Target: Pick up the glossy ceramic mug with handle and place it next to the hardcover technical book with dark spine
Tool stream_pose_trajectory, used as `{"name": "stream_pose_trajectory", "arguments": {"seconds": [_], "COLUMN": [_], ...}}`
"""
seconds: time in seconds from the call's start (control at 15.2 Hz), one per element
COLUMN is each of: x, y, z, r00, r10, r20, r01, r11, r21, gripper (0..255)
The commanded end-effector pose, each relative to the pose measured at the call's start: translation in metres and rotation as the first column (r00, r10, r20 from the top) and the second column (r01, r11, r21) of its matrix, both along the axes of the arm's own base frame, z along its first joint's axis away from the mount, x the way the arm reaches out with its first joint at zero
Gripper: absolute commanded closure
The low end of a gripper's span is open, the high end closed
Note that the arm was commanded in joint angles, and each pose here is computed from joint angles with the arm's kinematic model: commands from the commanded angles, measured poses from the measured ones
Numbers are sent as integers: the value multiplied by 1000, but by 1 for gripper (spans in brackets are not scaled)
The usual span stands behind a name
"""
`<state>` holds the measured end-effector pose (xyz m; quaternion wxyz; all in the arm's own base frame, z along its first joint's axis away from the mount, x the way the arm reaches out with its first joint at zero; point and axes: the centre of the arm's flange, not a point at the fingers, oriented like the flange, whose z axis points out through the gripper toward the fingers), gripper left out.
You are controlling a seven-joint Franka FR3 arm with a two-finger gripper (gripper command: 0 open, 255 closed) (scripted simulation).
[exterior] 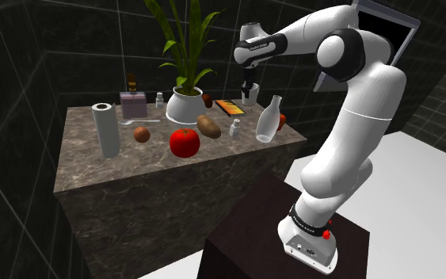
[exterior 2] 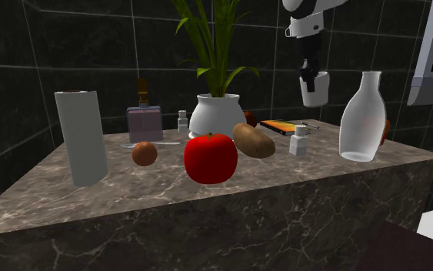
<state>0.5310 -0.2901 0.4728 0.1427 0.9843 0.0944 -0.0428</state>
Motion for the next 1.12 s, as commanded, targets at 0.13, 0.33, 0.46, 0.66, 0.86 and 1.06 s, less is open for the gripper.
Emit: {"name": "stream_pose_trajectory", "arguments": {"seconds": [0.13, 0.33, 0.46, 0.66, 0.86, 1.06], "x": [0, 0, 0, 0, 0, 0], "y": [0, 0, 0, 0, 0, 0], "z": [-20, -36, -47, -63, -78, -94], "r00": [1000, 1000, 1000, 1000, 1000, 1000], "r10": [0, 0, 0, 0, 0, 0], "r20": [1, 1, 1, 1, 1, 1], "r01": [0, 0, 0, 0, 0, 0], "r11": [1000, 1000, 1000, 1000, 1000, 1000], "r21": [0, 0, 0, 0, 0, 0], "gripper": [255, 255, 255, 255, 255, 255]}}
